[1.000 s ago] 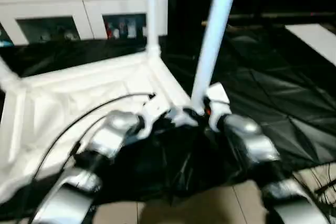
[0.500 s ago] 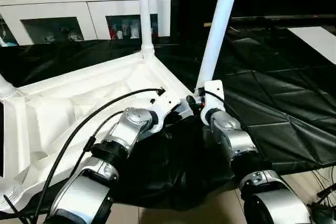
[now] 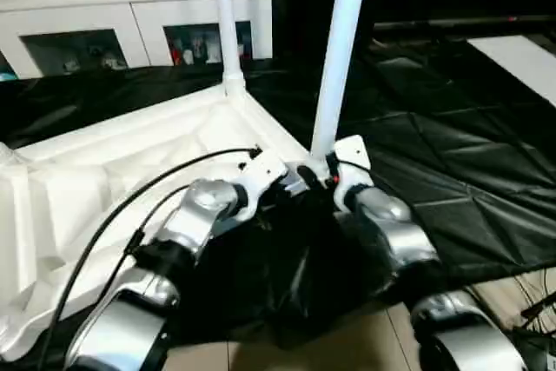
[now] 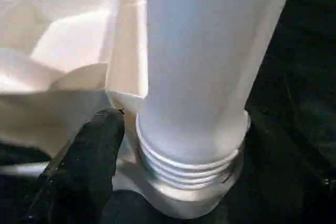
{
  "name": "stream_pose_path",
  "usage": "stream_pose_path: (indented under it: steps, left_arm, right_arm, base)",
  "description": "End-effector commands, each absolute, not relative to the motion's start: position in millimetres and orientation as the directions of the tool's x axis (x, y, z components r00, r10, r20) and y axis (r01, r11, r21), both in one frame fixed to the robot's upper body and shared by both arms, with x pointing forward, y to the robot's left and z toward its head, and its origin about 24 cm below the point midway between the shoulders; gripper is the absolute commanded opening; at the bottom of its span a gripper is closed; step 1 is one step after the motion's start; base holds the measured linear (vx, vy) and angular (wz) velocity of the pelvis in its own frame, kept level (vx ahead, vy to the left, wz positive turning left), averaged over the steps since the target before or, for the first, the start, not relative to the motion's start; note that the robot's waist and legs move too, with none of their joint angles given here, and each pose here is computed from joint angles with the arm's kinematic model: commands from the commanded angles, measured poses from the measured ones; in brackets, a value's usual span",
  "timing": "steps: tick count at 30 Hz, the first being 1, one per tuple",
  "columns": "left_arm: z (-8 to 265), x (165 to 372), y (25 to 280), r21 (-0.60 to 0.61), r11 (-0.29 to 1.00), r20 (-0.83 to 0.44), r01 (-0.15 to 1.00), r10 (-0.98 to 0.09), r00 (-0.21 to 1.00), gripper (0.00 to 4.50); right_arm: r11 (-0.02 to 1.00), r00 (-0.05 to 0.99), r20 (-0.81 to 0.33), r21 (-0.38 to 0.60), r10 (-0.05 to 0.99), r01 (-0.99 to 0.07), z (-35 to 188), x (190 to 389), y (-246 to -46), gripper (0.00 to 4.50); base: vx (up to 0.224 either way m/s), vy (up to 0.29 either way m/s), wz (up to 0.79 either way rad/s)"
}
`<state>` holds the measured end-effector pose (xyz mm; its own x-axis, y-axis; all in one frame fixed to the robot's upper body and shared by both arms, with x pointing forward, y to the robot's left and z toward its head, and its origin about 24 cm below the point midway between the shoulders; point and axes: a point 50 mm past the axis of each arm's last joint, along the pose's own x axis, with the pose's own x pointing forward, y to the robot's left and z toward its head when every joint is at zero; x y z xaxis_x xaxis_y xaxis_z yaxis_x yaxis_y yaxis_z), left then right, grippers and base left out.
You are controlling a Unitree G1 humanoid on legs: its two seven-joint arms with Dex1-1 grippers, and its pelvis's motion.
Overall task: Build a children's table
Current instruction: Rotate leg to tighten
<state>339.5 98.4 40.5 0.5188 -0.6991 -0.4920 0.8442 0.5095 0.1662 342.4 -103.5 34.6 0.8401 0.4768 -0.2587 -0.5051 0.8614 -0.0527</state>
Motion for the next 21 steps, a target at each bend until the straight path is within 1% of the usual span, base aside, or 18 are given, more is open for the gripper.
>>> stream_pose_path:
  steps: [1,2,3,4,5,6,8,11,14,17,18,21]
  left_arm:
    - [24.1,324.9,104.6,0.122,0.436,-0.518,0.892,-0.738,0.432,0.0]
    - [25.1,323.5,105.8,0.124,0.416,-0.511,0.901,-0.751,0.418,0.0]
    - [25.1,323.5,105.8,0.124,0.416,-0.511,0.901,-0.751,0.418,0.0]
    - [27.4,319.4,108.5,0.117,0.37,-0.5,0.922,-0.78,0.377,0.0]
    - [27.4,319.4,108.5,0.117,0.37,-0.5,0.922,-0.78,0.377,0.0]
    - [31.7,311.1,114.5,0.083,0.294,-0.492,0.952,-0.819,0.296,0.0]
    - [33.2,307.7,117.5,0.068,0.264,-0.495,0.962,-0.828,0.263,0.0]
    - [35.6,303.4,126.8,0.056,0.228,-0.521,0.972,-0.824,0.223,0.0]
    - [37.7,301.7,130.6,0.047,0.213,-0.523,0.976,-0.827,0.206,0.0]
    - [38.3,301.3,131.5,0.046,0.208,-0.523,0.977,-0.828,0.201,0.0]
    - [39.6,299.6,132.0,0.04,0.196,-0.522,0.98,-0.832,0.188,0.0]
    - [41.1,297.7,131.2,0.034,0.186,-0.52,0.982,-0.836,0.176,0.0]
  right_arm:
    - [0.796,0.789,-0.209,-0.07,0.578,-0.602,49.2,340.8,-98.0,3.71]
    - [0.784,0.779,-0.208,-0.074,0.592,-0.616,50.4,339.8,-102.1,3.71]
    - [0.784,0.779,-0.208,-0.074,0.592,-0.616,50.4,339.8,-102.1,3.71]
    - [0.746,0.744,-0.205,-0.084,0.636,-0.661,53.3,335.8,-109.2,3.71]
    - [0.746,0.744,-0.205,-0.084,0.636,-0.661,53.3,335.8,-109.2,3.71]
    - [0.663,0.668,-0.204,-0.098,0.716,-0.742,58.9,326.1,-123.2,3.71]
    - [0.623,0.628,-0.208,-0.099,0.75,-0.776,61.0,321.2,-128.8,3.71]
    - [0.532,0.536,-0.231,-0.081,0.812,-0.843,65.7,310.6,-143.8,3.71]
    - [0.482,0.485,-0.259,-0.081,0.835,-0.873,67.8,307.0,-149.4,3.71]
    - [0.467,0.47,-0.273,-0.081,0.839,-0.881,67.6,306.3,-150.5,3.71]
    - [0.421,0.425,-0.312,-0.084,0.85,-0.903,65.8,303.0,-151.1,3.71]
    - [0.402,0.409,-0.347,-0.094,0.844,-0.911,60.9,301.5,-150.6,3.71]
  base:
    - [0.0,0.0,0.0]
    - [0.0,0.0,0.0]
    - [0.0,0.0,0.0]
    - [0.0,0.0,0.0]
    - [0.0,0.0,0.0]
    - [0.0,0.0,0.0]
    - [0.0,0.0,0.0]
    - [0.0,0.0,0.0]
    - [0.0,0.0,0.0]
    - [0.0,0.0,0.0]
    - [0.0,0.0,0.0]
    - [0.0,0.0,0.0]
